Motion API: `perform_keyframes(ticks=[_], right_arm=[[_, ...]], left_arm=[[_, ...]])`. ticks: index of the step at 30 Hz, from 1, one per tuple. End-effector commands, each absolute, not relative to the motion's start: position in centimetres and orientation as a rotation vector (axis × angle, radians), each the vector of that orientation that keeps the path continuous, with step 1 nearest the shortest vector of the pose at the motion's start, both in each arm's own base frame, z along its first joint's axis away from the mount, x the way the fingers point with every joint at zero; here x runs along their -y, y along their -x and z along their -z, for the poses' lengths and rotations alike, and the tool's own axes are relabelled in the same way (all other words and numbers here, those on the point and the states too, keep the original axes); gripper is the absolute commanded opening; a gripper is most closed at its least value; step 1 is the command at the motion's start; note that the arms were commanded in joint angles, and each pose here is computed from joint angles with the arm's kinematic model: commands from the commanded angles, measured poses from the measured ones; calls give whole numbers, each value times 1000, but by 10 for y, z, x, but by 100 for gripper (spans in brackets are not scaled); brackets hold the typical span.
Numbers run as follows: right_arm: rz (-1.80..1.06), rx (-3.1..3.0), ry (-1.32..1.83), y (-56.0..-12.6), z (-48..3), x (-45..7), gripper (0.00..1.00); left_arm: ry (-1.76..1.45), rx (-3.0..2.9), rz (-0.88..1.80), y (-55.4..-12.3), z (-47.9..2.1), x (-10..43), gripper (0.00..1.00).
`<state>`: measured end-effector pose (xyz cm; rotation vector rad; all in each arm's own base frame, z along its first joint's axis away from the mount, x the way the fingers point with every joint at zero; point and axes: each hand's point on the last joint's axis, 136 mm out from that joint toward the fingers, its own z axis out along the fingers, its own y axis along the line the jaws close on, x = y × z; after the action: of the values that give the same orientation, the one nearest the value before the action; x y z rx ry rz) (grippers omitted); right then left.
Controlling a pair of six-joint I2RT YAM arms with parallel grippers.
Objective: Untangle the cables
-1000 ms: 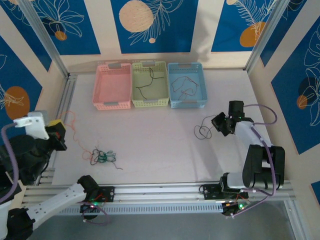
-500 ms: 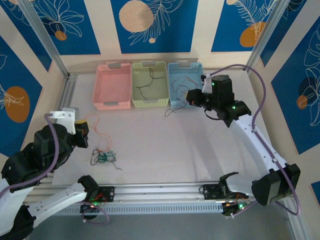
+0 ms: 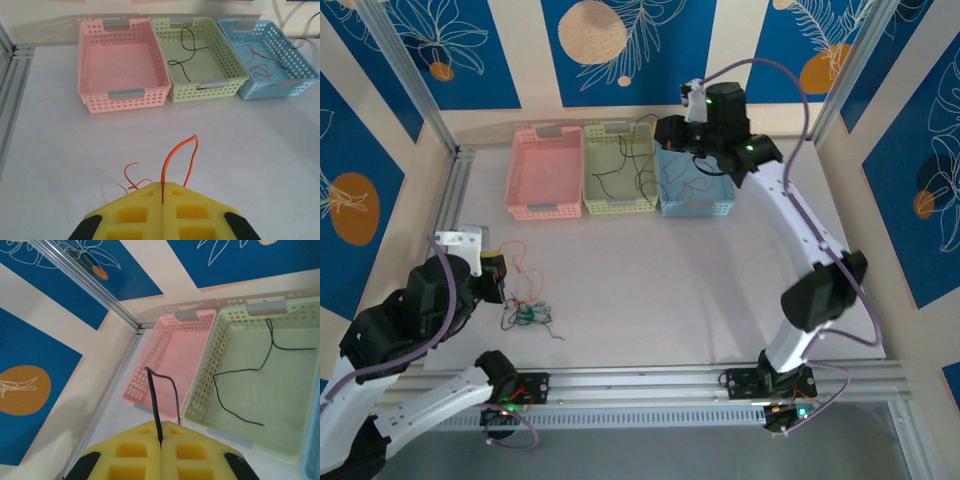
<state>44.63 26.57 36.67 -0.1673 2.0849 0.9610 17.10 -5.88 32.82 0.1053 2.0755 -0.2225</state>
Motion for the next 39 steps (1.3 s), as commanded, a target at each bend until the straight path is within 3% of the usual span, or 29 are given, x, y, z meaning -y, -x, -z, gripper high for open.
perform_keyframes(ticks=[1,8,12,13,17,19,26,31,39], right_arm=[[-1005,-2059,162,-467,-364,-286,0],[-951,-2125,31,-539,-318,-301,0],[-957,-2245,-27,-563,-266,-313,0],[-958,-2278,-42,-566,-252,-314,3],[-974,-2395,-62,-566,-202,-322,36],[-963,-2423,-43,-562,-192,-321,44],[-895,-2395,59,-527,-224,-303,49],[-973,-2276,80,-471,-252,-285,49],[-970,-2238,70,-370,-237,-234,45]], left_arm=[[-89,-2073,264,-169,-326,61,0],[-82,-2084,270,-169,-320,62,0],[-84,-2088,282,-170,-318,65,0],[-83,-2087,285,-170,-318,66,0],[-88,-2093,295,-170,-317,68,0],[-95,-2099,298,-171,-315,70,0],[-167,-2099,386,-175,-314,94,0],[-280,-2054,551,-174,-327,129,0],[-482,-2026,747,-190,-358,199,0]])
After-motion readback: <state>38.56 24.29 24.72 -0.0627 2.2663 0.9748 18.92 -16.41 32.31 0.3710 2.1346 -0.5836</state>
